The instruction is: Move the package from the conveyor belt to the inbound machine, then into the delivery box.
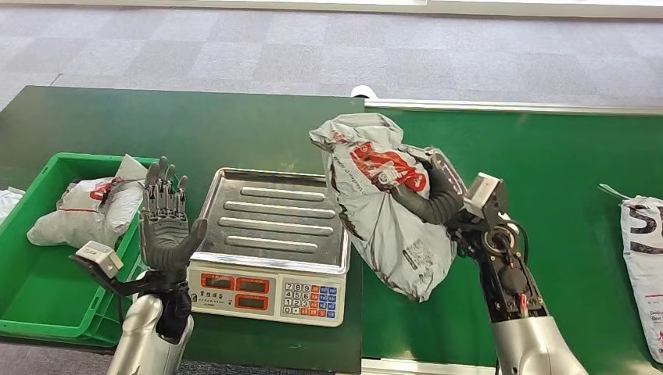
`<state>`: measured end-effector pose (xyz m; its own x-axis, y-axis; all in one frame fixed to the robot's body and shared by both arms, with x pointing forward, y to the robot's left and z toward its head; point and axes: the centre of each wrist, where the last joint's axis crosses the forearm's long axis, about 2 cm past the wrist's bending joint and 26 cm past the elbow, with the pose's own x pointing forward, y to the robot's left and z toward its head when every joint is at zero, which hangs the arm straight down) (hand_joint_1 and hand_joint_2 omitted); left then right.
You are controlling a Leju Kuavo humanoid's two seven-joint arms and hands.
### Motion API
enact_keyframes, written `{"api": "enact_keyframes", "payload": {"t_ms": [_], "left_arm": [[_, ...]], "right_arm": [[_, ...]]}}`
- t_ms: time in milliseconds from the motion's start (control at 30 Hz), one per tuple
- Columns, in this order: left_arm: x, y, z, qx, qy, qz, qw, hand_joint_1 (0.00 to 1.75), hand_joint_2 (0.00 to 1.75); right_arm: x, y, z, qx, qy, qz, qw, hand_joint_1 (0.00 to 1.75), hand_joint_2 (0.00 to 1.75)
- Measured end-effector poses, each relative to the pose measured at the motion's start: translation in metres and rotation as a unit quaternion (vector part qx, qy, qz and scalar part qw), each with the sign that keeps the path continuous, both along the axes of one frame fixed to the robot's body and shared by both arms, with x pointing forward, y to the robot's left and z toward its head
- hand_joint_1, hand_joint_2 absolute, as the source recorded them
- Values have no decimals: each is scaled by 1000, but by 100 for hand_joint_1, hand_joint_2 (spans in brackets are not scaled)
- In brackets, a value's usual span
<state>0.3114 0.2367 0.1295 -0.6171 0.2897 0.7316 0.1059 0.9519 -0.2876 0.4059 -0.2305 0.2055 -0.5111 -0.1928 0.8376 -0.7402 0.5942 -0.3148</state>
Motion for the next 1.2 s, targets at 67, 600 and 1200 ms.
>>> {"api": "enact_keyframes", "payload": {"t_ms": [67, 600, 1200], "left_arm": [[-1, 2, 0, 2, 0, 9, 1000, 0, 175], [-17, 10, -3, 1, 4, 38, 999, 0, 175], [-1, -6, 2, 0, 1, 4, 1000, 0, 175]], "right_arm": [[13, 6, 12, -41, -12, -5, 999, 175, 175], [28, 128, 49, -448, -275, -60, 849, 175, 175], [14, 139, -14, -595, -242, -62, 764, 175, 175]]}}
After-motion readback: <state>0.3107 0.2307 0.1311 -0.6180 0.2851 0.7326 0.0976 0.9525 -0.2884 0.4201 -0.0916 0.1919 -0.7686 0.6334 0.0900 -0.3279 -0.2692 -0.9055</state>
